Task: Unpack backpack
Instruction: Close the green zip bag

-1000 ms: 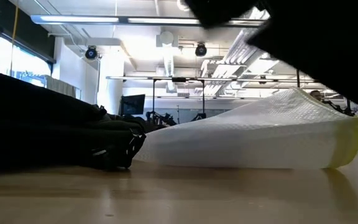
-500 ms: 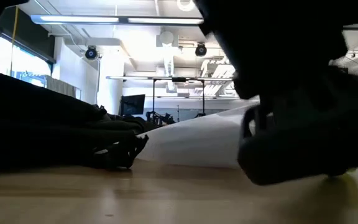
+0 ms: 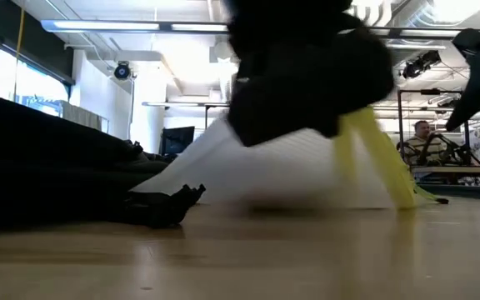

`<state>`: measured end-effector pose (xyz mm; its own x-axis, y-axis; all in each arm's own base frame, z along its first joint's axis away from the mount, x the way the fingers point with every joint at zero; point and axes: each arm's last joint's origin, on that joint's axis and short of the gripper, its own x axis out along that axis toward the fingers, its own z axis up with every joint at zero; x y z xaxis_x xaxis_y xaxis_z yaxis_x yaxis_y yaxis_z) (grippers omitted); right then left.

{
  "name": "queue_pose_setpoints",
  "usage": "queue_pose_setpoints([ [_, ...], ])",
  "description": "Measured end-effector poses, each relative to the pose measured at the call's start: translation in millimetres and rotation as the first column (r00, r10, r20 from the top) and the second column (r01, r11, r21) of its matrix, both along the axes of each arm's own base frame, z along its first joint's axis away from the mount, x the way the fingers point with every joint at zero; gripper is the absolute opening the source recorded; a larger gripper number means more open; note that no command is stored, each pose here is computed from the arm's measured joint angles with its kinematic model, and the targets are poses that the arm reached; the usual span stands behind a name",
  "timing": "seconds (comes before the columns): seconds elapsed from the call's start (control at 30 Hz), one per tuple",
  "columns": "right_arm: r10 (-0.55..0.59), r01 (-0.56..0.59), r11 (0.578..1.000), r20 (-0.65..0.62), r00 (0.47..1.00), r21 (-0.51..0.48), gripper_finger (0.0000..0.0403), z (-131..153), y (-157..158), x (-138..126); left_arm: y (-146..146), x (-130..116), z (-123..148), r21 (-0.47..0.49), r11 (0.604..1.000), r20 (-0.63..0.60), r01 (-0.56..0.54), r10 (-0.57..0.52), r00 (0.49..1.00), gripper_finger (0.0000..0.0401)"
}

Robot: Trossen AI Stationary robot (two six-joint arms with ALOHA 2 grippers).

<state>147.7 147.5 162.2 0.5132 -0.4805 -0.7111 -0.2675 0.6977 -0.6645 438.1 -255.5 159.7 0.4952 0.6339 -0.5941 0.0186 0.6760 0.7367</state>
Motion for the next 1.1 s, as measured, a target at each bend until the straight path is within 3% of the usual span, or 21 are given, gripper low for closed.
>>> queue_pose_setpoints([
  [0.33, -0.112, 0.111, 0.993, -0.042, 0.993, -0.040, 0.0224, -8.0, -35.0, 28.0, 3.1, -32.7, 6.0, 0.060, 0.983, -0.019, -0.174, 0.175, 0.984, 0.0000],
  [0.5, 0.043, -0.055, 0.994, -0.122, 0.992, -0.099, 0.0213, -16.3, -44.9, 41.4, 1.2, -33.7, 6.0, 0.059, 0.983, -0.015, -0.171, 0.173, 0.985, 0.0000],
  [0.67, 0.194, -0.242, 0.956, -0.266, 0.944, -0.164, 0.0190, -18.5, -51.9, 47.5, 2.1, -33.4, 6.0, 0.060, 0.983, -0.016, -0.173, 0.175, 0.984, 0.0000],
  [0.87, 0.240, -0.299, 0.946, -0.343, 0.908, -0.129, 0.0165, -19.7, -61.6, 53.1, 2.1, -33.4, 6.0, 0.060, 0.983, -0.016, -0.174, 0.175, 0.984, 0.0000],
  [1.1, 0.319, -0.338, 0.940, -0.249, 0.914, -0.039, 0.0089, -18.4, -57.5, 66.3, 2.1, -33.5, 5.9, 0.060, 0.983, -0.017, -0.174, 0.176, 0.984, 0.0000],
])
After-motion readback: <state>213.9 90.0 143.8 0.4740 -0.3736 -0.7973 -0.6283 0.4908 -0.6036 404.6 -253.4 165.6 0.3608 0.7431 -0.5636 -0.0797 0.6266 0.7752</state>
